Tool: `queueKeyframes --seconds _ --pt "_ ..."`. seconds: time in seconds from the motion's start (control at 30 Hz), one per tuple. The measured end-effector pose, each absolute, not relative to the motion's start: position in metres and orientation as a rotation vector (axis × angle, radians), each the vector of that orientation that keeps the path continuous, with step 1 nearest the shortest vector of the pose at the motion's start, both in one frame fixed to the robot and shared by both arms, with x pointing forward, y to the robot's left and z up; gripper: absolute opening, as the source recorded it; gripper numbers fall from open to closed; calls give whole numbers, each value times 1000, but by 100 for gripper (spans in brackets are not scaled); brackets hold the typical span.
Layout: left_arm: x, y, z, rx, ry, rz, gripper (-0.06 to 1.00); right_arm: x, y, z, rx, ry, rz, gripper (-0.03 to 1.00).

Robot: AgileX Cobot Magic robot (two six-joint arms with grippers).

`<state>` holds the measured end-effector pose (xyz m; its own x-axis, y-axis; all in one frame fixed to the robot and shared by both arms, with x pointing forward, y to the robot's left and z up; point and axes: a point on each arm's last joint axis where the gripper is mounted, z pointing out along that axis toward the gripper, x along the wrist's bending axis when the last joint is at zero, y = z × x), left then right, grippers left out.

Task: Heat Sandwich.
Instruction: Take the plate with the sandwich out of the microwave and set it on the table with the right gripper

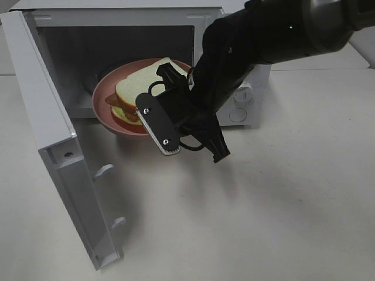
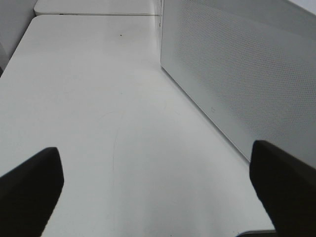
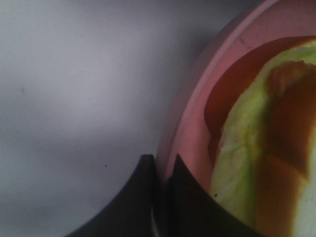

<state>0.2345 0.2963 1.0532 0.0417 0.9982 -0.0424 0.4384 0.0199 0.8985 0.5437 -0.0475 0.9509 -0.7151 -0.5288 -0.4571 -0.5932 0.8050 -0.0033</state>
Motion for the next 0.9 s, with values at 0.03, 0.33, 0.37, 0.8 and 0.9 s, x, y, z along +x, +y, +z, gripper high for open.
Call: queueKeyframes --seconds 0.03,0.33,0.37,0.8,0.9 --pt "235 296 1053 1531 1508 898 96 541 -50 951 -844 2546 198 5" --pt "235 296 1053 1531 1508 898 96 519 -68 954 -843 2553 206 5" --pt "235 296 1053 1531 1508 898 96 513 -72 957 -836 2558 211 5" --pt "235 296 1053 1531 1508 898 96 481 -99 966 -833 2578 206 5" --pt "235 296 1053 1531 1508 898 96 472 -106 969 -822 2581 209 5"
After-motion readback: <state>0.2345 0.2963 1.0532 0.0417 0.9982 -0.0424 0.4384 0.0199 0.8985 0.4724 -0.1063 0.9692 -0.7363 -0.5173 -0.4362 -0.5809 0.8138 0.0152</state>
